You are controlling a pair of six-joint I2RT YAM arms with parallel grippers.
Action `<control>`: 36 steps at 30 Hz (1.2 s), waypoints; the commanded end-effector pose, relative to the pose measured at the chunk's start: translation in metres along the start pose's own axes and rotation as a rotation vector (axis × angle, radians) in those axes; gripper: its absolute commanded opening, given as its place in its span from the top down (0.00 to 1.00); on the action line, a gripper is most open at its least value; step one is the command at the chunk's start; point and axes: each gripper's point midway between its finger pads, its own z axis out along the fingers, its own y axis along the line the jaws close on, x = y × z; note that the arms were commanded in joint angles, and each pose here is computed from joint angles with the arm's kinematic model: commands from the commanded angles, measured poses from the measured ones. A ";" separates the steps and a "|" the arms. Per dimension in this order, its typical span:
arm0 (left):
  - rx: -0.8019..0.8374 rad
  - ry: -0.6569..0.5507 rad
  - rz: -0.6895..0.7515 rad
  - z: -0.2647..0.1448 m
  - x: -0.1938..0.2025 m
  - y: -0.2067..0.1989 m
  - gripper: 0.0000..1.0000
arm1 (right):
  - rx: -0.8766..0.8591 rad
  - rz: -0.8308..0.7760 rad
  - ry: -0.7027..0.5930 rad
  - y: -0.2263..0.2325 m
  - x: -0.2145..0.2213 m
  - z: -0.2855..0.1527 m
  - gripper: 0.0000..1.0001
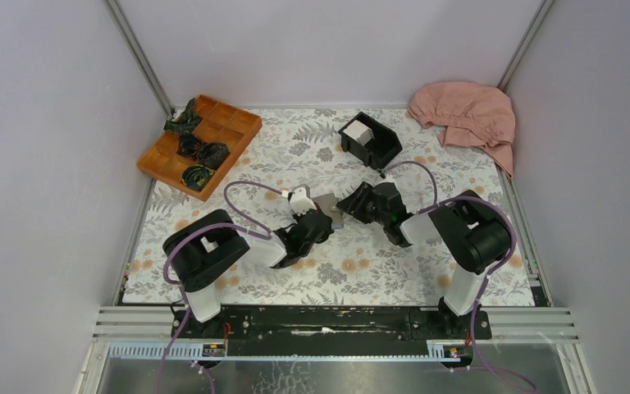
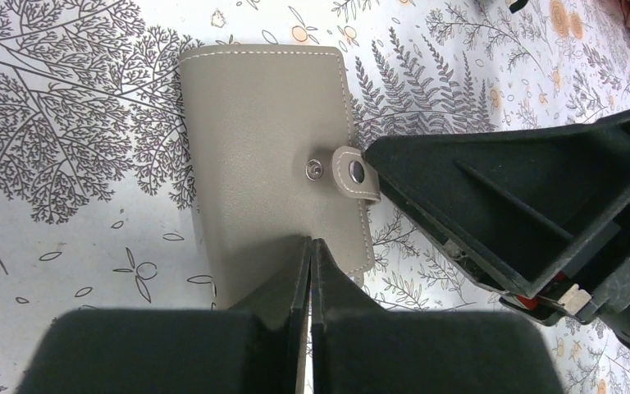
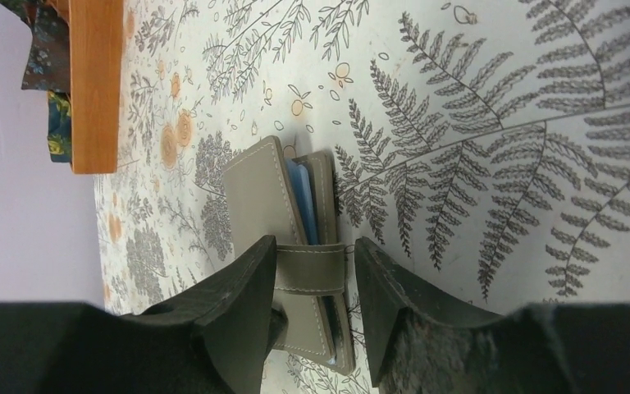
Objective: Put the credit cards into the card holder
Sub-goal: Close the card holder at the center of the board.
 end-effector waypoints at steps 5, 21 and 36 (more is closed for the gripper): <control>-0.355 0.368 0.291 -0.035 0.086 0.132 1.00 | 0.257 -0.123 0.243 -0.085 0.047 -0.009 0.51; -0.390 0.381 0.300 -0.043 0.084 0.145 1.00 | 0.247 -0.101 0.162 -0.076 0.025 -0.012 0.50; -0.381 0.413 0.306 -0.048 0.090 0.150 1.00 | 0.195 -0.047 0.148 -0.061 0.004 -0.021 0.45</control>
